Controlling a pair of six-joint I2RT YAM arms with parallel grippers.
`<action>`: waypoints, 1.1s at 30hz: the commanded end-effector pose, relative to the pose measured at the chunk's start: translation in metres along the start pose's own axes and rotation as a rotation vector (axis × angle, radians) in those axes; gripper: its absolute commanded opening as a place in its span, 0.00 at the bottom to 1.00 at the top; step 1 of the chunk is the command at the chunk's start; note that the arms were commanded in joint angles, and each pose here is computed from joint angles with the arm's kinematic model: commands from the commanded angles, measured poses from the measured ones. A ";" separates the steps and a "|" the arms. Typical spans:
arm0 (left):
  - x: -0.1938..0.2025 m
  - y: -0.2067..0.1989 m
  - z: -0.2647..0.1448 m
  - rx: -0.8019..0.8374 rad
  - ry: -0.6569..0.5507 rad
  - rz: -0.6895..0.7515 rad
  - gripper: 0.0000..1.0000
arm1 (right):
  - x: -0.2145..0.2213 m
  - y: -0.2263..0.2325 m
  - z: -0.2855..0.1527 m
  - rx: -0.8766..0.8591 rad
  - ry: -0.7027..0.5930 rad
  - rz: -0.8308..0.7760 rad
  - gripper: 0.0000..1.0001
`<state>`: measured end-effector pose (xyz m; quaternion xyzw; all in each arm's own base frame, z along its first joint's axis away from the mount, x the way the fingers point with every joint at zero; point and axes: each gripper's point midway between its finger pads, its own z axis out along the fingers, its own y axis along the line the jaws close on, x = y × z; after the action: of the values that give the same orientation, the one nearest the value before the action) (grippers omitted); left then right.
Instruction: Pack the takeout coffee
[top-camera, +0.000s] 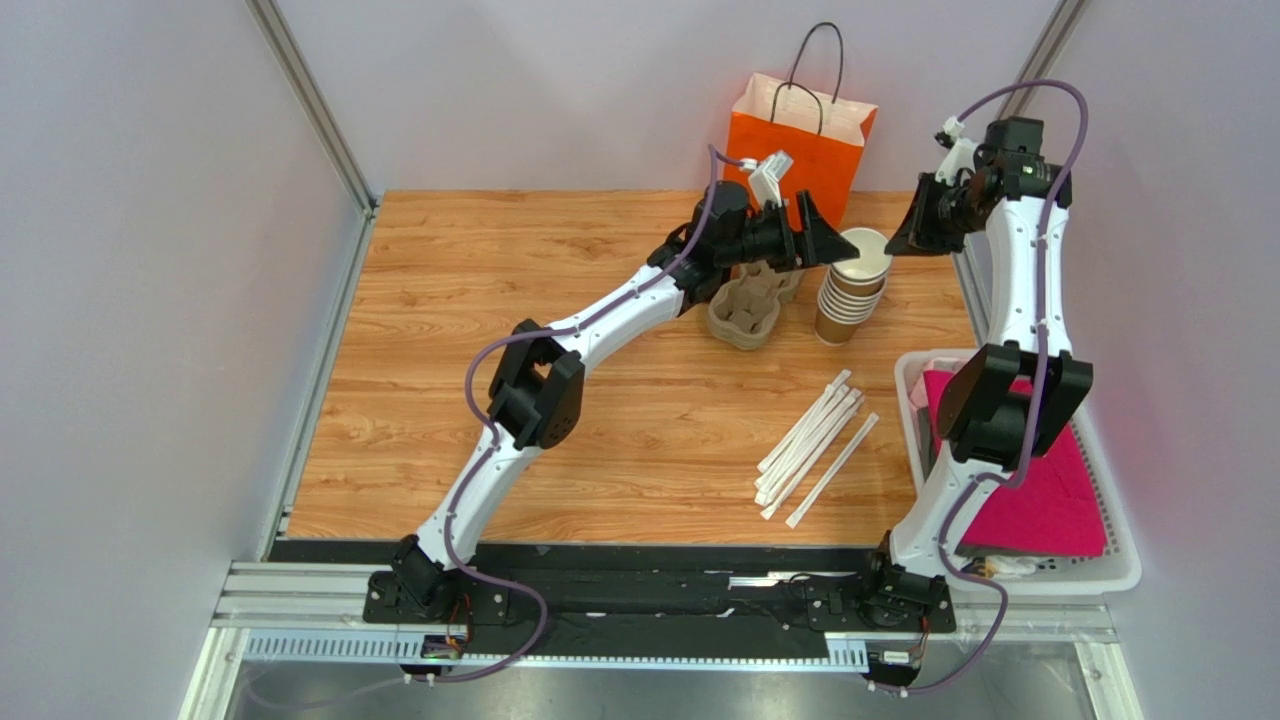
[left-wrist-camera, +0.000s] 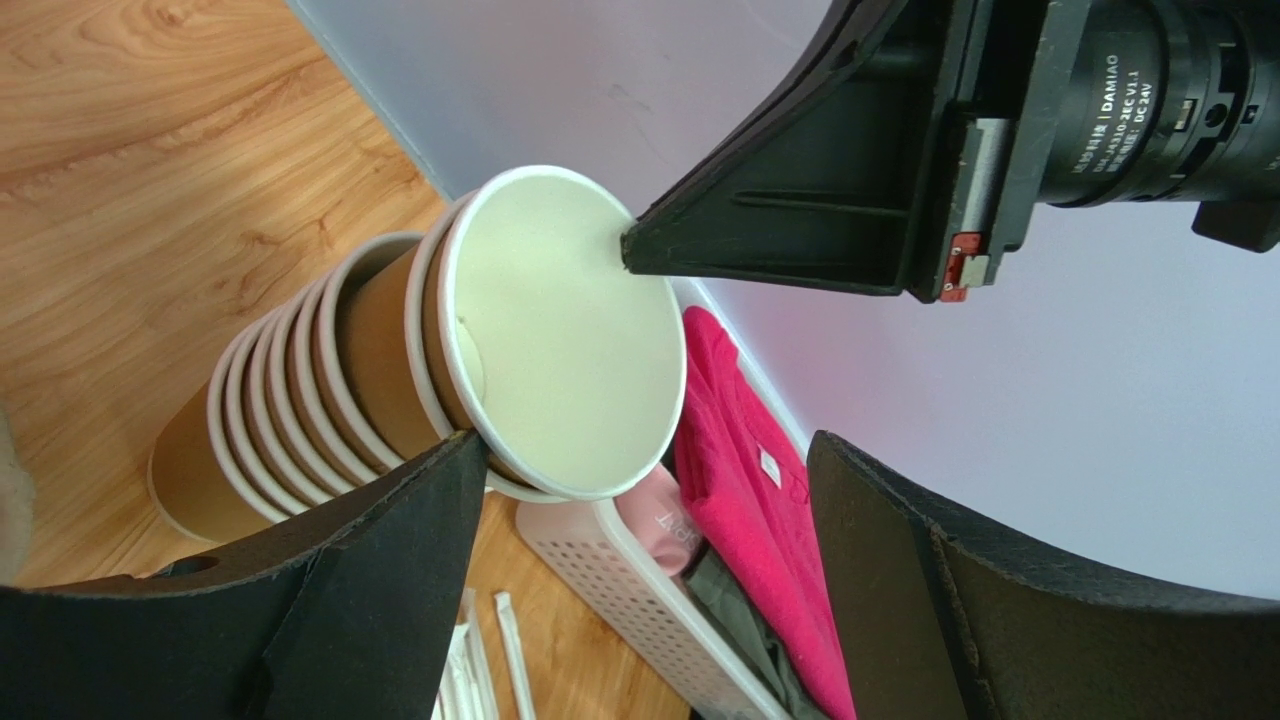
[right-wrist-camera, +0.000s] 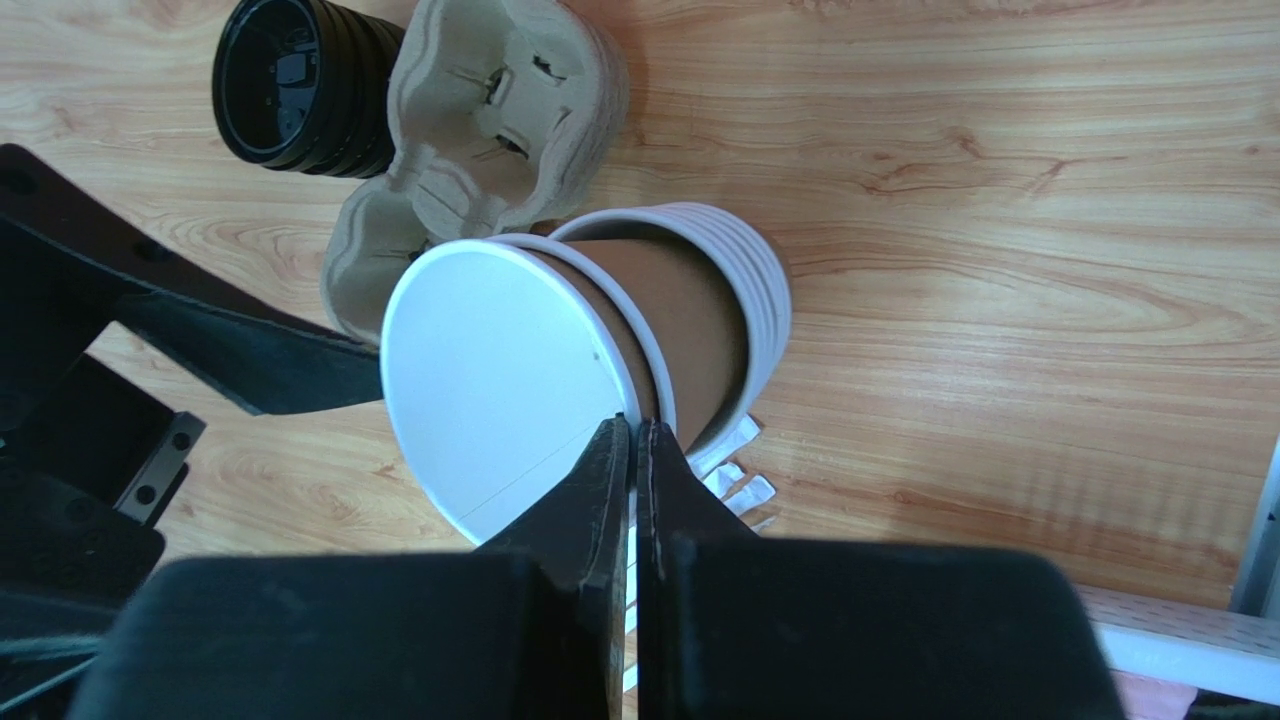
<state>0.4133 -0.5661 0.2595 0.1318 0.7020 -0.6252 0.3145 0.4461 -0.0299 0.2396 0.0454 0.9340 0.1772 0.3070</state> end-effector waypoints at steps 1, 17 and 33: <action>0.013 0.002 0.007 0.004 0.013 0.011 0.88 | -0.016 0.019 -0.014 -0.101 -0.064 0.011 0.00; -0.001 -0.021 0.003 0.053 -0.009 0.046 0.84 | -0.023 0.015 -0.023 -0.141 -0.093 0.046 0.00; -0.060 -0.147 -0.051 0.189 -0.074 0.293 0.99 | -0.057 0.046 -0.126 -0.285 -0.361 -0.031 0.00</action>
<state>0.4009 -0.5634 0.2710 0.1721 0.6968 -0.6173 0.3221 0.4315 -0.0537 0.3092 0.0718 0.8765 0.2740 0.3892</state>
